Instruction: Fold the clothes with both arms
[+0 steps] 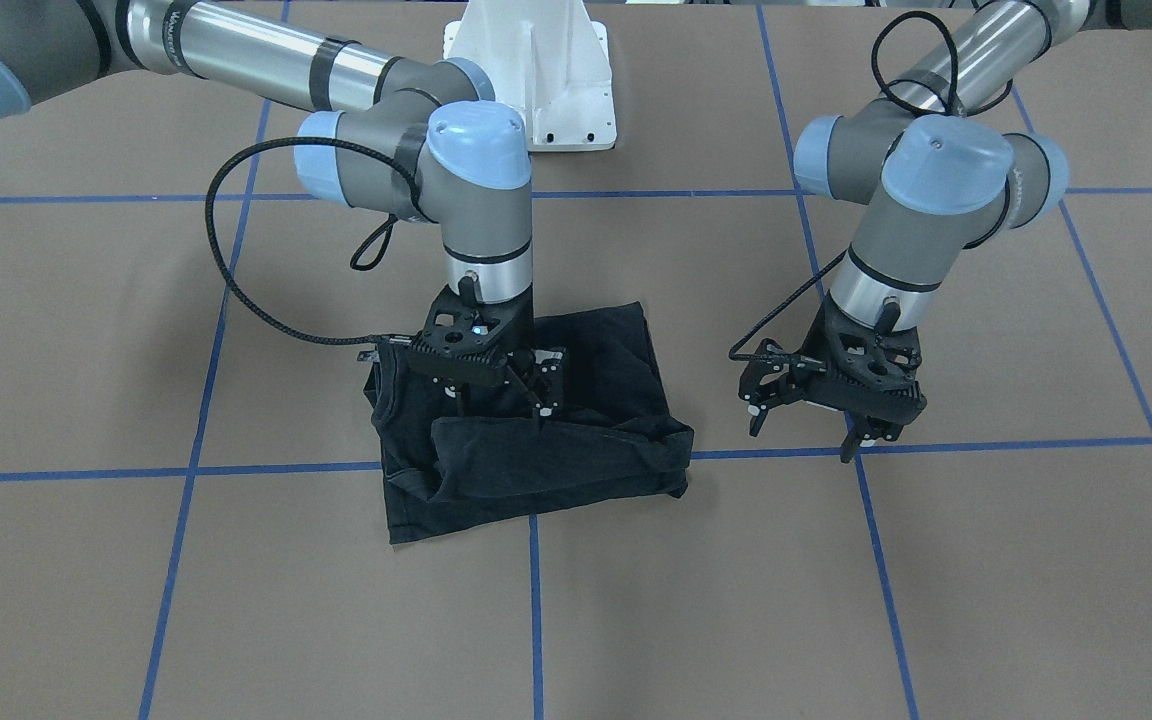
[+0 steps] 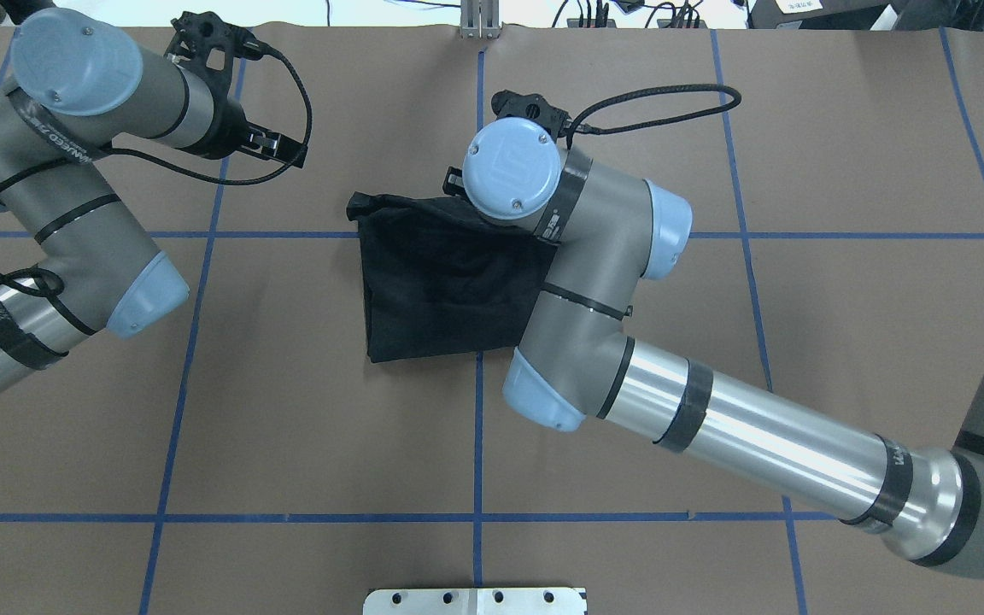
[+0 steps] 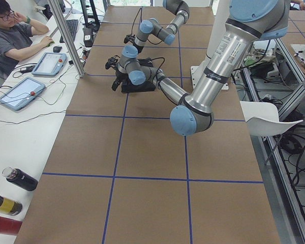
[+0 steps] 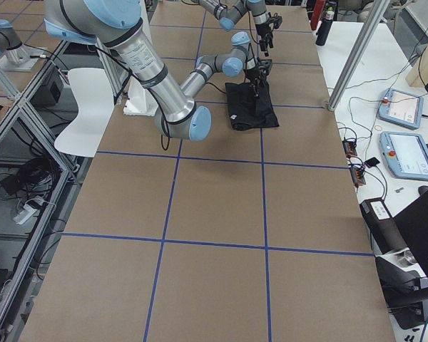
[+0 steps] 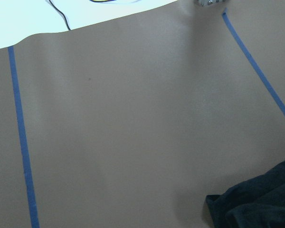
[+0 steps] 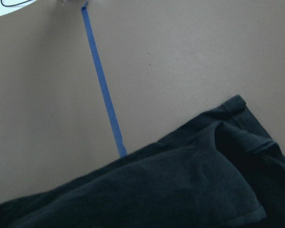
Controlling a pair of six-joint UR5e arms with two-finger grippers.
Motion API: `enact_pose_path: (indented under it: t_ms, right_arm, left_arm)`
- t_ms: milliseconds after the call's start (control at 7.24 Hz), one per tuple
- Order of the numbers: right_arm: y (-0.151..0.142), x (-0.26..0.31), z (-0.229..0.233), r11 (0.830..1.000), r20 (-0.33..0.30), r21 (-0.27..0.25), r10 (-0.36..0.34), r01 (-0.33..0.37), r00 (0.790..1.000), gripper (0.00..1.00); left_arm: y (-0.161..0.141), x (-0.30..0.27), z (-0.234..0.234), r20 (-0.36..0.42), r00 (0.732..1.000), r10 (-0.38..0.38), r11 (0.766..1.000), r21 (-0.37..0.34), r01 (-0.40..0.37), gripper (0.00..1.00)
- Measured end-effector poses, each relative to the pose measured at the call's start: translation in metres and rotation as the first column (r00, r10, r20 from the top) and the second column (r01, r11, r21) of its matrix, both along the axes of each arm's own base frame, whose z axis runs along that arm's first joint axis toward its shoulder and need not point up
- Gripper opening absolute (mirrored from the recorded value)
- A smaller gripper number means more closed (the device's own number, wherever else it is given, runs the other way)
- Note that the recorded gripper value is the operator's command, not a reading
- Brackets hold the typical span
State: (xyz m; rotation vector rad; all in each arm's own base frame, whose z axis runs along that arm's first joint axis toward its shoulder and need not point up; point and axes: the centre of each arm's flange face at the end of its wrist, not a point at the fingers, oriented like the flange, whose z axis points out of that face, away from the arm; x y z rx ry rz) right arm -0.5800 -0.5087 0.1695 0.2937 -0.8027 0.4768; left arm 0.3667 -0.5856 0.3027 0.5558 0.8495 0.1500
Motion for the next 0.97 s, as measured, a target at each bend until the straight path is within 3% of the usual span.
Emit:
enact_pose_path:
  t_ms: [276,553,967]
  right_arm:
    - [0.037,-0.027,0.002,1.000,-0.046,0.009,-0.029,0.029,0.999,0.00]
    - [0.049,-0.047,0.016,0.999,-0.093,0.023,-0.026,0.028,0.995,0.00]
    - [0.004,-0.041,0.042,0.996,-0.117,0.065,0.063,-0.056,0.991,0.00]
  left_arm:
    - [0.002,-0.001,0.005,-0.006,1.000,-0.002,1.000,0.001,0.002,1.00]
    - [0.002,-0.002,0.005,-0.008,1.000,-0.003,1.000,0.001,0.003,1.00]
    - [0.002,-0.004,0.004,-0.010,1.000,-0.005,1.000,0.004,0.005,1.00]
